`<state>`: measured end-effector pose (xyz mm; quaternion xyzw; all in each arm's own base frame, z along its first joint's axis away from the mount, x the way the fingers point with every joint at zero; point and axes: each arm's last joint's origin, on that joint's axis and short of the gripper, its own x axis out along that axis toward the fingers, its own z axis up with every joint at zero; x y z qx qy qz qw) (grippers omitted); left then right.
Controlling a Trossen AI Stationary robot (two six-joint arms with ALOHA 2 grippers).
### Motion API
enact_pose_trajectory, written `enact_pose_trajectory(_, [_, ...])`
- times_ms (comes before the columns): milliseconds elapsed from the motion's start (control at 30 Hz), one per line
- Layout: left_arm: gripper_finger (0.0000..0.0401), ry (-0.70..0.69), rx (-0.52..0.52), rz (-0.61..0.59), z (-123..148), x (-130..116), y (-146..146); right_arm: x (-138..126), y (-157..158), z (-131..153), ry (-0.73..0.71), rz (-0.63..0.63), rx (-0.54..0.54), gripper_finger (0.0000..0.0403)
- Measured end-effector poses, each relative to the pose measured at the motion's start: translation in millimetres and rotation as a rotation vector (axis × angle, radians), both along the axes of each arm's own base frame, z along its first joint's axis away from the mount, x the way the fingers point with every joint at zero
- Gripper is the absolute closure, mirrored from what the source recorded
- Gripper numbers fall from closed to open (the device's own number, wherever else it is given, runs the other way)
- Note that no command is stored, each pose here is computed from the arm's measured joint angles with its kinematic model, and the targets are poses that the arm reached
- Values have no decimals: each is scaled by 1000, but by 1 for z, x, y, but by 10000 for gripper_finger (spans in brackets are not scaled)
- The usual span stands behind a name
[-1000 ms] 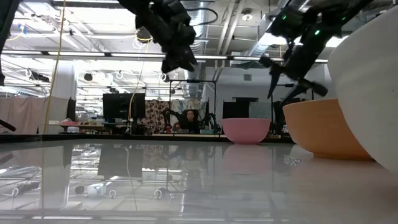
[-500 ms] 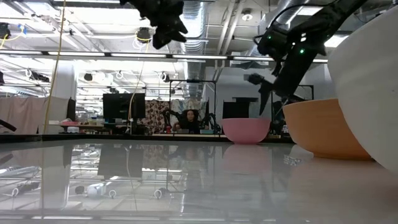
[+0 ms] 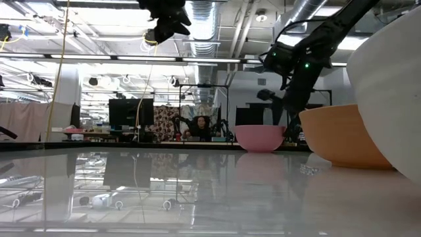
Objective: Nest bowls inside each other
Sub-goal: Stack the pink bowl on top of the orange bowl
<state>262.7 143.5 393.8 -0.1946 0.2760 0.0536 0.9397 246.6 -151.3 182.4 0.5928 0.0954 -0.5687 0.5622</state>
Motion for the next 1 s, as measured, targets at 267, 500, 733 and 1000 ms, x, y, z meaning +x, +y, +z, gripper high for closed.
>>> enact_pose_trajectory(267, [285, 23, 8, -15, -2, -1, -1, -2, -2, -4, -7, -26, 57, 362])
enact_pose_trajectory(500, [285, 23, 3, -12, -2, -1, -1, -2, -1, -4, -20, -22, 82, 382])
enact_pose_trajectory(733, [285, 38, -10, -9, -4, -2, -1, -2, 3, -1, -34, 17, 92, 394])
enact_pose_trajectory(1000, [285, 60, -26, -18, -5, -2, -4, -3, 4, 18, 42, 102, 97, 394])
